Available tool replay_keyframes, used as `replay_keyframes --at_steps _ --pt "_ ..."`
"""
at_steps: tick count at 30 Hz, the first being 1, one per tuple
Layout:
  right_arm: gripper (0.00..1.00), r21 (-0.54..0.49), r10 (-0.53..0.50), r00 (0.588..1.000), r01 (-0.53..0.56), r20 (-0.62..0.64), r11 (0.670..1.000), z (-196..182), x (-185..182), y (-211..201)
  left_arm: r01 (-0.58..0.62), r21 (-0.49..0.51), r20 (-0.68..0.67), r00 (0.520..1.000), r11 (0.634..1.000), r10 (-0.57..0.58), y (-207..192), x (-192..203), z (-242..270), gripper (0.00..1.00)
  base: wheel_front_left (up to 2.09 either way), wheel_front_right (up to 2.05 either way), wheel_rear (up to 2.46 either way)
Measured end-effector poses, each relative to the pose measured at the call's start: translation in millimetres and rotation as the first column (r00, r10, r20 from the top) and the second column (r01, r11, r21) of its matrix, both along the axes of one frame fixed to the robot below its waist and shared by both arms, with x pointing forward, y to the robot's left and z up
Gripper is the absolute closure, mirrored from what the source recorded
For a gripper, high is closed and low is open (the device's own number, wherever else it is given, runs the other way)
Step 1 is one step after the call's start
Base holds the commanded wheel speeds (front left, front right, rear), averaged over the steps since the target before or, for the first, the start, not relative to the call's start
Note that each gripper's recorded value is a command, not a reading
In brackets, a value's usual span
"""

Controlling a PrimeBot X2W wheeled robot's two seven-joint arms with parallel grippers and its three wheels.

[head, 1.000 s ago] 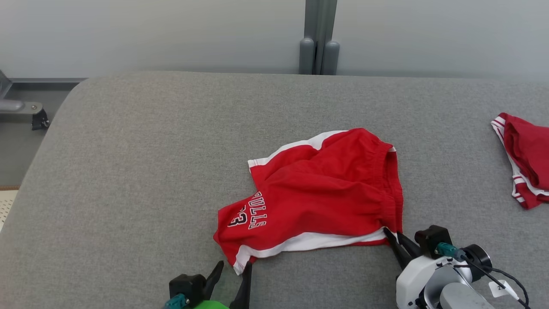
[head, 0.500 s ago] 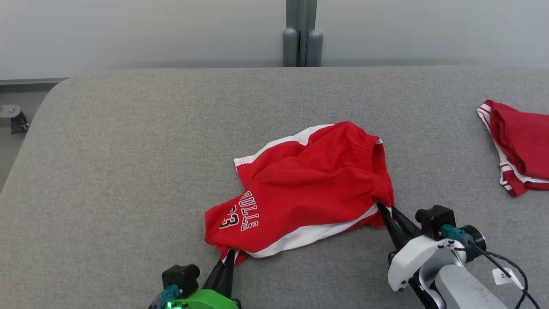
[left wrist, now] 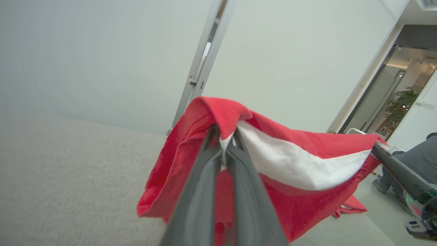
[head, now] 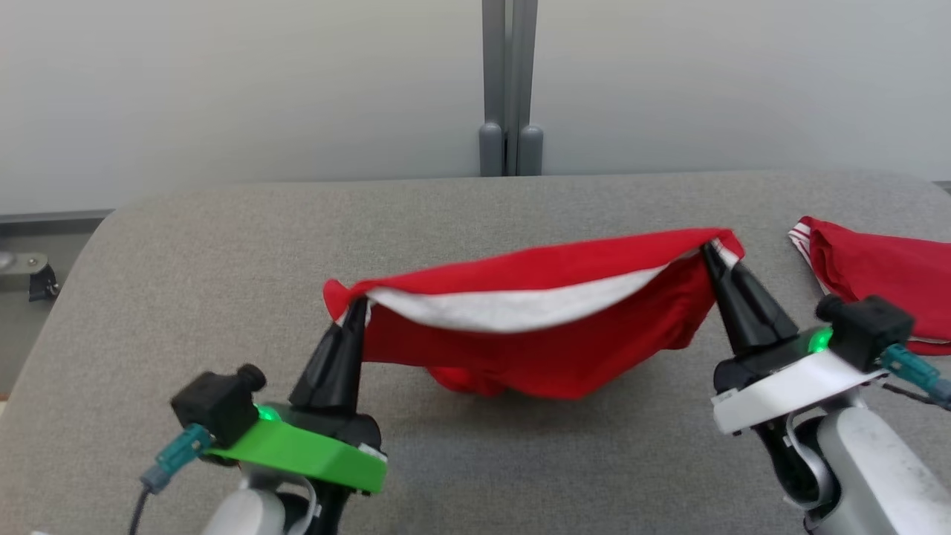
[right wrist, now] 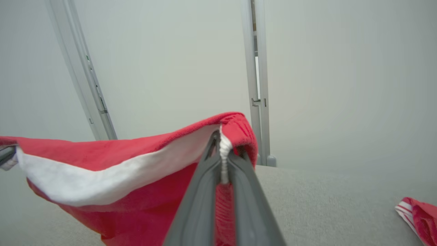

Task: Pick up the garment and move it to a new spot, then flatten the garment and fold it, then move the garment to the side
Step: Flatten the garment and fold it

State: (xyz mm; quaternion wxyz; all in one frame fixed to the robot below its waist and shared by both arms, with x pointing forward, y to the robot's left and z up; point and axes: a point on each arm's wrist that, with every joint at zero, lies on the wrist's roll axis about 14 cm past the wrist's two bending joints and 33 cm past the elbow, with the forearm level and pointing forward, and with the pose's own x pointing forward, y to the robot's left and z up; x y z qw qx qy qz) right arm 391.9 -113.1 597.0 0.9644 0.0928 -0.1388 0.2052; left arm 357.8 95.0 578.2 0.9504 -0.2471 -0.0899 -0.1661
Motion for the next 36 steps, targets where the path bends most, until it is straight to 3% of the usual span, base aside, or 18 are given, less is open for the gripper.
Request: replay_keyframes --at_steps 5,10,14,17,22,26,30,33,36 --pt "1.0 0.004 -0.011 0.976 0.011 0.219 1.0 77.4 -32.0 -13.8 0.042 0.015 0.229 0.973 0.999 -0.044 0.2 -13.5 88.4 1.0 0.0 0.0 0.0" --pt "1.0 0.004 -0.031 0.93 0.031 0.367 0.999 136.2 -74.4 -26.5 0.088 0.062 0.437 0.893 0.994 -0.106 -7.3 -38.7 171.1 1.0 0.0 0.0 0.0" --pt "1.0 -0.002 -0.054 0.914 0.06 0.401 0.998 157.7 -92.6 -36.3 0.116 0.101 0.516 0.843 0.988 -0.152 -15.9 -52.2 208.9 1.0 0.0 0.0 0.0" --pt "1.0 0.023 -0.069 0.932 0.065 0.356 0.998 154.3 -87.6 -41.8 0.114 0.128 0.508 0.846 0.985 -0.164 -17.4 -44.3 215.7 1.0 0.0 0.0 0.0" --pt "1.0 0.025 -0.044 0.975 0.04 0.219 0.999 126.1 -55.0 -37.2 0.129 0.184 0.399 0.896 0.975 -0.194 -24.4 -3.2 196.4 1.0 0.0 0.0 0.0" --pt "1.0 -0.023 -0.001 0.987 0.005 0.158 1.0 116.1 -8.7 -23.5 0.12 0.234 0.314 0.93 0.965 -0.192 -24.5 46.9 183.0 1.0 0.0 0.0 0.0" --pt "1.0 -0.072 0.009 0.977 0.007 0.213 0.997 134.8 46.4 -10.8 0.051 0.295 0.308 0.94 0.954 -0.145 -18.1 103.9 189.8 1.0 0.0 0.0 0.0" --pt "1.0 -0.044 0.001 0.943 0.015 0.334 0.999 162.6 79.0 -2.1 -0.01 0.286 0.347 0.933 0.958 -0.093 -10.6 141.5 201.0 1.0 0.0 0.0 0.0" --pt "1.0 -0.08 0.018 0.947 0.008 0.321 0.997 146.7 112.9 14.3 -0.041 0.239 0.387 0.92 0.97 -0.056 -8.1 169.6 204.2 1.0 0.0 0.0 0.0"
